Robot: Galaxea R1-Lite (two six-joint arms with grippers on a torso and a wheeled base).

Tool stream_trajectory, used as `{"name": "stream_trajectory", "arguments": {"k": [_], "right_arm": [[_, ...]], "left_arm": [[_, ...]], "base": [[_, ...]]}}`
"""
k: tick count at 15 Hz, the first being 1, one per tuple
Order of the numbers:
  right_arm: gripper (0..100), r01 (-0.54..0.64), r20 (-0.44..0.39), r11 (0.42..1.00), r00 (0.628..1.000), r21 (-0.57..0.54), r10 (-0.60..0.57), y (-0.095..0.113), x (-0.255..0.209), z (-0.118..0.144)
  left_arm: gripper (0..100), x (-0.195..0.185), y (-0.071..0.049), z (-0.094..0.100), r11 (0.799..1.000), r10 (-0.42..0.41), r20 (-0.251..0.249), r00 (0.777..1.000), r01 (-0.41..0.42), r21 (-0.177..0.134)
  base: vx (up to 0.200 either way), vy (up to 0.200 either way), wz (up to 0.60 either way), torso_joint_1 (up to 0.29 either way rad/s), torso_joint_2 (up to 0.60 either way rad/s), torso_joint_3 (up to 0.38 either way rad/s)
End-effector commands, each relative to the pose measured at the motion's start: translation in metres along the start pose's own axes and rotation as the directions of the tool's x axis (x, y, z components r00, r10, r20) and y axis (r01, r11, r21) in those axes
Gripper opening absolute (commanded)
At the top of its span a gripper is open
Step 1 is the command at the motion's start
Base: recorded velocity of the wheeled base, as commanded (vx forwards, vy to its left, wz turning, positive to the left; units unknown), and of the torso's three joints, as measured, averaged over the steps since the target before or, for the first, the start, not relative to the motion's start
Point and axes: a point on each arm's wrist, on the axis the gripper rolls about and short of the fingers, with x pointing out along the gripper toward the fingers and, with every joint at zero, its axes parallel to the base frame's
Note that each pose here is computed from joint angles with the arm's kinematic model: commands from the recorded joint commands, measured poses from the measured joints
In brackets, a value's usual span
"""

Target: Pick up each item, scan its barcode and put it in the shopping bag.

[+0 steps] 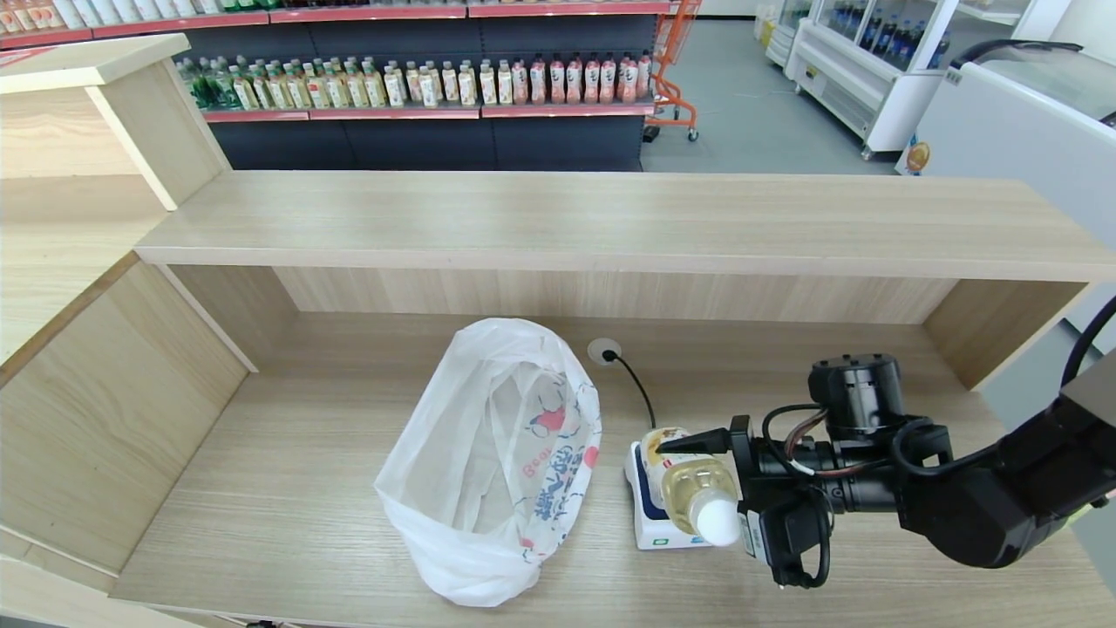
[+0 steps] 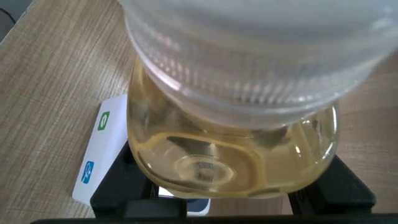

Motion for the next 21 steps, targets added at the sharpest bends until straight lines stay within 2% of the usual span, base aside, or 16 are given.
{"name": "stream_trajectory", "arguments": {"k": [1,2,3,5,6,7,8,9,10,11,12,14,17,21], "right_arm": [[0,0.057,0.007,0.998,0.998,0.012,-0.058,-0.019,-0.010,0.014],[0,0.140,-0.034,0.983,0.990,0.119,-0.137,-0.044,-0.025,0.040],[0,0.215,-0.081,0.950,0.976,0.228,-0.201,-0.061,-0.035,0.058],[0,0.340,-0.145,0.824,0.940,0.452,-0.308,-0.085,-0.046,0.082],[0,0.340,-0.145,0.824,0.940,0.452,-0.308,-0.085,-0.046,0.082],[0,0.501,-0.306,0.508,0.854,0.701,-0.420,-0.102,-0.062,0.095],[0,0.529,-0.353,0.400,0.828,0.748,-0.435,-0.102,-0.067,0.097],[0,0.555,-0.428,0.201,0.785,0.807,-0.448,-0.099,-0.075,0.098],[0,0.553,-0.459,0.104,0.770,0.827,-0.443,-0.094,-0.080,0.100],[0,0.544,-0.477,0.042,0.768,0.838,-0.428,-0.085,-0.083,0.102],[0,0.539,-0.491,0.010,0.775,0.842,-0.397,-0.074,-0.083,0.102],[0,0.527,-0.487,0.008,0.791,0.850,-0.370,-0.062,-0.083,0.105],[0,0.484,-0.451,-0.009,0.806,0.875,-0.383,-0.072,-0.072,0.108],[0,0.440,-0.409,0.008,0.843,0.898,-0.349,-0.079,-0.045,0.100]], "left_arm": [[100,0.000,0.000,0.000,1.000,0.000,0.000,1.000,0.000,0.001],[100,0.000,0.000,0.000,1.000,0.000,0.000,1.000,0.000,0.001],[100,0.000,0.000,0.000,1.000,0.000,0.000,1.000,0.000,0.000],[100,0.000,0.000,0.000,1.000,0.000,0.000,1.000,0.000,0.000],[100,0.000,0.000,0.000,1.000,0.000,0.000,1.000,0.000,0.000],[100,0.000,0.000,0.000,1.000,0.000,0.000,1.000,0.000,-0.002],[100,0.000,0.000,0.000,1.000,0.000,0.000,1.000,0.000,-0.002],[100,0.000,0.000,0.000,1.000,0.000,0.000,1.000,0.000,-0.002],[100,0.000,0.000,0.000,1.000,0.000,0.000,1.000,0.000,0.000],[100,0.000,0.000,0.000,1.000,0.000,0.000,1.000,0.000,0.000],[100,0.000,0.000,0.000,1.000,0.000,0.000,1.000,0.000,0.001],[100,0.000,0.000,0.000,1.000,0.000,0.000,1.000,0.000,0.001],[100,0.000,0.000,0.000,1.000,0.000,0.002,1.000,0.000,0.000],[100,0.000,0.000,0.000,1.000,0.000,0.002,1.000,0.000,0.000]], "base": [[0.000,0.000,0.00,0.000,0.00,0.000],[0.000,0.000,0.00,0.000,0.00,0.000],[0.000,0.000,0.00,0.000,0.00,0.000],[0.000,0.000,0.00,0.000,0.00,0.000],[0.000,0.000,0.00,0.000,0.00,0.000],[0.000,0.000,0.00,0.000,0.00,0.000],[0.000,0.000,0.00,0.000,0.00,0.000],[0.000,0.000,0.00,0.000,0.00,0.000],[0.000,0.000,0.00,0.000,0.00,0.000],[0.000,0.000,0.00,0.000,0.00,0.000],[0.000,0.000,0.00,0.000,0.00,0.000],[0.000,0.000,0.00,0.000,0.00,0.000],[0.000,0.200,0.00,-0.002,0.00,0.004],[0.000,0.200,0.00,0.013,0.00,0.000]]}}
